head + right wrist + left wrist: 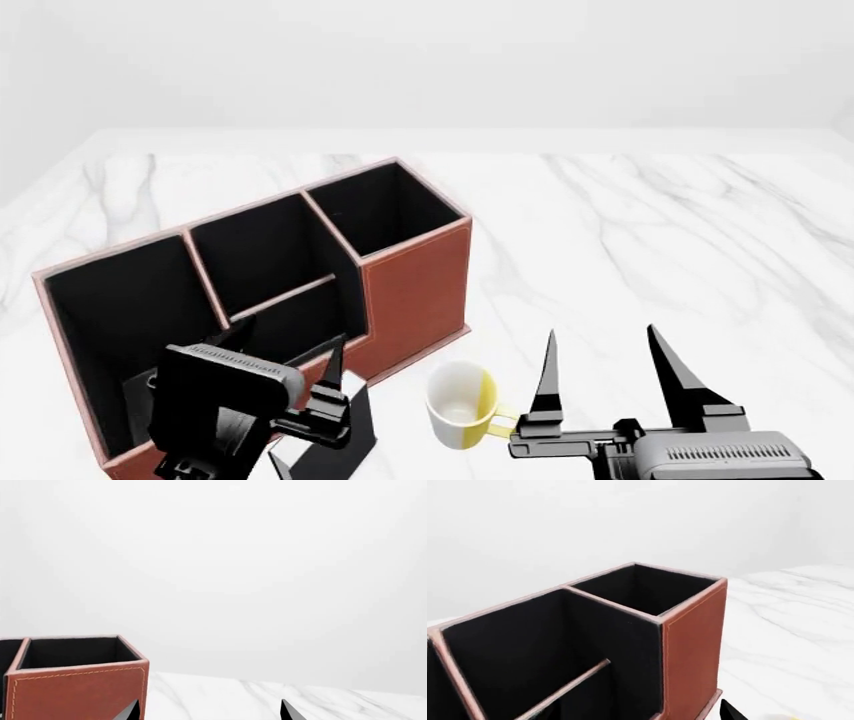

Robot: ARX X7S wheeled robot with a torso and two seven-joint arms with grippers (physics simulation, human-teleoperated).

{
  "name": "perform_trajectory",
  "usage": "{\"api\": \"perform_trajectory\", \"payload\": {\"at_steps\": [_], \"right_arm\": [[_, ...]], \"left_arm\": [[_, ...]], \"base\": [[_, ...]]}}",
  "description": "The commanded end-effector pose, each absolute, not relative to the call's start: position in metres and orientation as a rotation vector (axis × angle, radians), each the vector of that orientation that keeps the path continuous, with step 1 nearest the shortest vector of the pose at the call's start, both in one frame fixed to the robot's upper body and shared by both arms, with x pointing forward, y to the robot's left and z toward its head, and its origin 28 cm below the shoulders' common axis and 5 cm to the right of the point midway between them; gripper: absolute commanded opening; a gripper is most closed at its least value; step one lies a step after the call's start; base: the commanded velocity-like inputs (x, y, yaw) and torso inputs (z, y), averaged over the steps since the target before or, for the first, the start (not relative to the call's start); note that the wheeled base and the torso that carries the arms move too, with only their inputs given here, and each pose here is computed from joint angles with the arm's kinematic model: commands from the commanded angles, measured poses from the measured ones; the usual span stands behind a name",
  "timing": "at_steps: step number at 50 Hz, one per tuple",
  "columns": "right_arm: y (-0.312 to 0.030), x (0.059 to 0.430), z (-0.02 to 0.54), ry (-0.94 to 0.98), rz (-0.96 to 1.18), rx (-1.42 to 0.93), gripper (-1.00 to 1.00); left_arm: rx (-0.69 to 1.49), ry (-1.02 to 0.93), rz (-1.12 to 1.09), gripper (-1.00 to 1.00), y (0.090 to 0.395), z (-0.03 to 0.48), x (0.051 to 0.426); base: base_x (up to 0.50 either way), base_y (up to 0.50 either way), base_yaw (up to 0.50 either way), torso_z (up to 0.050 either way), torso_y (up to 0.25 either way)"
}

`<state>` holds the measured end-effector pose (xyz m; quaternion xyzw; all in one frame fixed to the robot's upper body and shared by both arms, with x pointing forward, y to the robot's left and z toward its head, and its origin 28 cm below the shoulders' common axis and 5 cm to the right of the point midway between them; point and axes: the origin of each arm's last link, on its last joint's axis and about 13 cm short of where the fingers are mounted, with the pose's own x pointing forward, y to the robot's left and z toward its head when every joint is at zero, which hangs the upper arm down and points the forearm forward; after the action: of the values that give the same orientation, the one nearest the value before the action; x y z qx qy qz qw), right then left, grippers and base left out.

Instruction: Pick up the book and place it in the right compartment of the caddy.

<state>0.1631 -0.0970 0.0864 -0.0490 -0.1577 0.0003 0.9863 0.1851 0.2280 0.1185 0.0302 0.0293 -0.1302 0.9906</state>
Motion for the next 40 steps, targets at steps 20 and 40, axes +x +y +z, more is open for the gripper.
{"api": "perform_trajectory", "payload": {"at_steps": [20,40], "right_arm": [[-0.098,0.166,0.082,-0.307,-0.011,-0.151,1.00],[-0.099,0.166,0.081,-0.304,-0.010,-0.157,1.00]], "left_arm": [[0.245,0.429,-0.559,1.00,0.246,0.146,0.178],[0.240,0.444,-0.500,1.00,0.247,0.147,0.190]], "base": [[0.00,0.00,0.00,0.000,0.000],[0.00,0.00,0.00,0.000,0.000]]}}
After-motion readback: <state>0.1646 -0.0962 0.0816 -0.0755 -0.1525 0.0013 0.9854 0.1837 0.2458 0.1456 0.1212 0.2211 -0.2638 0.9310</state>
